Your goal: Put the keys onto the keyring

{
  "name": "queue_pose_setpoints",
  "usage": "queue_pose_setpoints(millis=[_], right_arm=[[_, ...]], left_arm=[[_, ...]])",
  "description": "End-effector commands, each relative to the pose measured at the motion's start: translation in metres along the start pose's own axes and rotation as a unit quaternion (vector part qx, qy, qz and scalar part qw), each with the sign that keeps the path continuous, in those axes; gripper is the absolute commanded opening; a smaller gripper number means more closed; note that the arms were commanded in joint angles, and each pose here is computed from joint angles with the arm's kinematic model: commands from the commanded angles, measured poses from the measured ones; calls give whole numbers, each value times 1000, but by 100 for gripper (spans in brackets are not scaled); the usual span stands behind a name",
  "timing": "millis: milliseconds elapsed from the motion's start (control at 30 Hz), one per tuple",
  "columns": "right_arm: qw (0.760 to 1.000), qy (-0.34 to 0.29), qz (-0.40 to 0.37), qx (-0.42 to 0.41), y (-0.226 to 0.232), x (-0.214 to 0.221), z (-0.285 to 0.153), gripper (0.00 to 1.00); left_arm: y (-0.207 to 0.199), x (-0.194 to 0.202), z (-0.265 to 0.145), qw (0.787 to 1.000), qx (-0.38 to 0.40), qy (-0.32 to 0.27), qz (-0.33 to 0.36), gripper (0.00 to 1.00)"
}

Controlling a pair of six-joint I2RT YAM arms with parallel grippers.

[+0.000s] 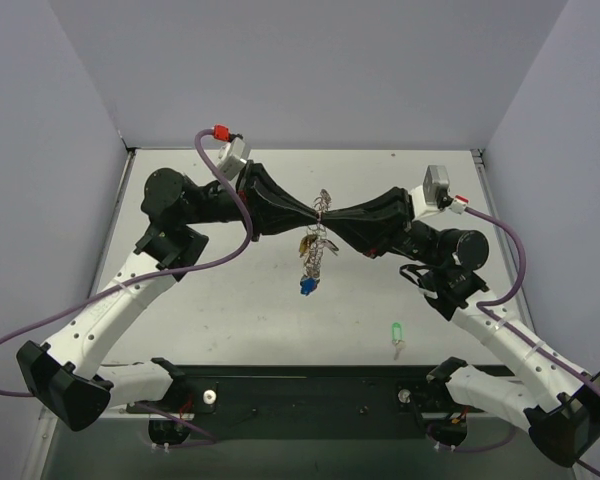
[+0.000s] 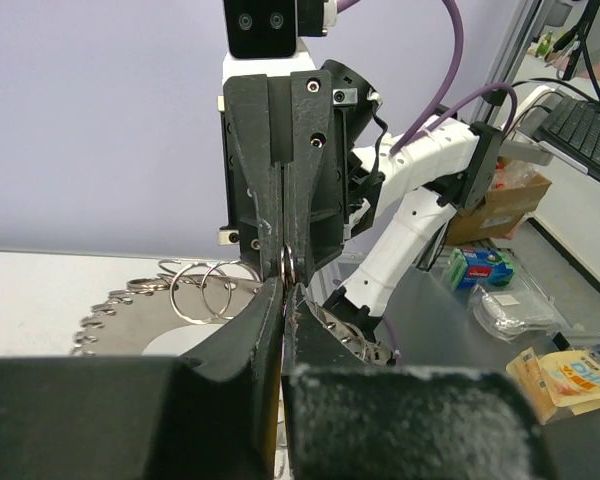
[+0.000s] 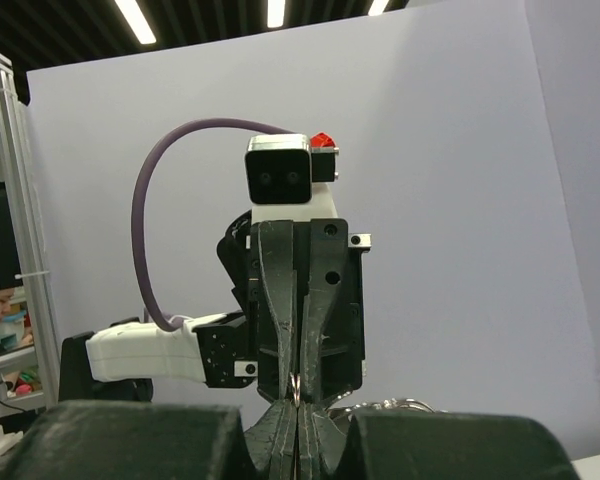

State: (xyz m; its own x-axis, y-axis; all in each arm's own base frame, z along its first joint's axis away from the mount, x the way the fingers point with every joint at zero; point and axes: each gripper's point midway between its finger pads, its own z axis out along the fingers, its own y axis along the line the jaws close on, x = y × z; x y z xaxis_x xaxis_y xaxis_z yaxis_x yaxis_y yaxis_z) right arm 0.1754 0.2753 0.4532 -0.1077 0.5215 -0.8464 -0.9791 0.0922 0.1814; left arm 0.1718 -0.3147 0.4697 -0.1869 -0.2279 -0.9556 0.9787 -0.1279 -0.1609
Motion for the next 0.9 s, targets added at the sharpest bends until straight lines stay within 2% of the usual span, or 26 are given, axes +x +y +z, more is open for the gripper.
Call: queue_pose_setpoints(millis=[0, 300, 333, 467, 500, 567, 600, 667, 700, 767, 800, 833, 867], right_arm=[[998, -24, -34, -56, 24, -14, 5, 0], [999, -19, -21, -46, 16, -3, 3, 0], [999, -17, -19, -44, 14, 0, 2, 4], [999, -6, -21, -24, 6, 10, -3, 30], [1000, 0, -19, -16, 6, 12, -6, 41], [1000, 8, -29, 2, -1, 17, -11, 52], [999, 19, -25, 17, -3, 22, -15, 61], [998, 28, -39, 47, -13, 26, -21, 67], [996, 44, -32, 74, -19, 34, -29, 73], [991, 60, -46, 110, -30, 40, -39, 78], [984, 76, -38, 156, -41, 47, -50, 82], [980, 87, -38, 177, -47, 52, -56, 95], [972, 95, -39, 210, -57, 54, -64, 100]], left_arm=[[1, -16, 12, 999, -6, -26, 17, 2], [20, -13, 7, 997, -69, -34, 12, 0], [22, -12, 5, 996, -78, -34, 13, 0], [41, 1, -3, 990, -135, -23, 7, 0], [47, 10, -7, 989, -150, -13, 2, 0], [56, 17, -13, 984, -180, -9, 0, 0], [62, 29, -17, 981, -194, 6, -4, 0], [67, 35, -24, 976, -218, 13, -3, 0], [71, 45, -28, 973, -229, 27, -4, 0], [77, 56, -37, 966, -254, 38, -7, 0], [77, 62, -42, 964, -261, 48, -4, 0], [82, 72, -48, 959, -278, 55, -10, 0], [82, 80, -54, 955, -288, 68, -14, 0]])
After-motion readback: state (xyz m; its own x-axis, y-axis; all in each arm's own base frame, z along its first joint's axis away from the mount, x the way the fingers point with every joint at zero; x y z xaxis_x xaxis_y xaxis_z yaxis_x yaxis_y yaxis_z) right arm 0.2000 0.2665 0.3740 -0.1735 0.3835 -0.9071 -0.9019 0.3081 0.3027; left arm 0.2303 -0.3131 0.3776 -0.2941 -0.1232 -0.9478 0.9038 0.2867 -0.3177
